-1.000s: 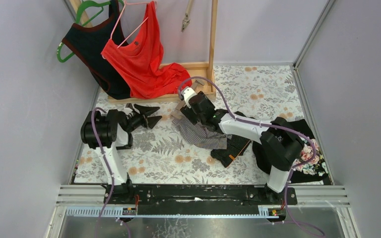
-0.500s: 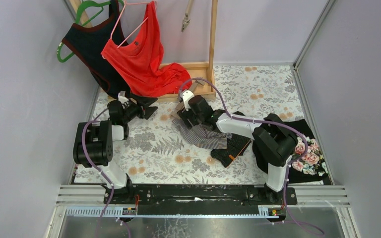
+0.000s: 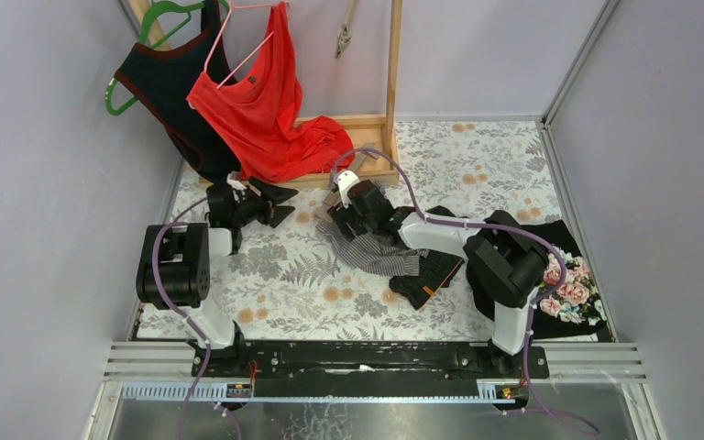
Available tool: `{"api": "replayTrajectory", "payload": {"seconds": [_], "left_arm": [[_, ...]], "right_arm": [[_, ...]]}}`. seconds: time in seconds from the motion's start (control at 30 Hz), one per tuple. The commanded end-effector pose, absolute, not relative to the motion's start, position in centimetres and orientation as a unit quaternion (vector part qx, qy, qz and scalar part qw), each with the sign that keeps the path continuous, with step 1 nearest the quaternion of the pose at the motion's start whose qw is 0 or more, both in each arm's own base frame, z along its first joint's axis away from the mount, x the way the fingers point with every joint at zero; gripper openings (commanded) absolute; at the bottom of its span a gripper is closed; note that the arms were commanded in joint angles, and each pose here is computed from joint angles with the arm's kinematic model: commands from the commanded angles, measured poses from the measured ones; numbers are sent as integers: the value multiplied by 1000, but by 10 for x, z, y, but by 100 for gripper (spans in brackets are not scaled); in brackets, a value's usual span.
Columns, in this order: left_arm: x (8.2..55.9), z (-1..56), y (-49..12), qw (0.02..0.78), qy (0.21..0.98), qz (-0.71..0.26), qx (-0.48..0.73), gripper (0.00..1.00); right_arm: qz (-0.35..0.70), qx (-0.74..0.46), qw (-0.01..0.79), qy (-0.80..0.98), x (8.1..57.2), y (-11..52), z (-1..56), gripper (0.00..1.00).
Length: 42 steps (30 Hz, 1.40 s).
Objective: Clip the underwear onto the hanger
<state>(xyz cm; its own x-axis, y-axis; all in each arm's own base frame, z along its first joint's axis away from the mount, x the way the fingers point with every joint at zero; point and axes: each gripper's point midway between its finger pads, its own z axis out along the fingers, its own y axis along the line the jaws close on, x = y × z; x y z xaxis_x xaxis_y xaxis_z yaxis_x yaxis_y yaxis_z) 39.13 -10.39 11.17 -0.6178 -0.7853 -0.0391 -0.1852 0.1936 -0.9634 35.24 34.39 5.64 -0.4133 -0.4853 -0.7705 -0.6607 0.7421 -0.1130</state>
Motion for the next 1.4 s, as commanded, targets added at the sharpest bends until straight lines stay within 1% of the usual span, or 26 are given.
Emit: {"api": "replayTrajectory", "payload": {"seconds": [0.0,0.13,0.4,0.63,0.83,0.93,1.03,1.13,1.23,1.37], "left_arm": [[391,96,-123,275,762,-503,-301,61],[397,87,-142,261,771,-504,-287,66],[403,64,-164,236,783,-502,-282,69],[412,58,-177,239,781,-513,-266,69],[417,63,-191,252,769,-535,-243,66],[417,67,-196,255,755,-557,-234,61],[416,74,-199,266,737,-580,-224,53],[415,80,-199,283,723,-593,-214,38],[411,91,-200,297,705,-611,-202,20],[402,104,-202,302,687,-634,-187,6]], "right_arm": [[93,-310,487,811,365,338,117,80],[91,-299,507,803,364,330,141,81],[90,-288,535,789,355,314,168,81],[86,-283,543,786,352,304,171,82],[79,-284,543,786,353,300,167,82],[76,-284,542,787,354,299,165,82],[73,-284,542,787,354,296,163,82],[70,-283,543,788,355,293,161,82],[63,-279,541,791,358,288,158,82],[58,-261,537,800,366,276,155,81]]}}
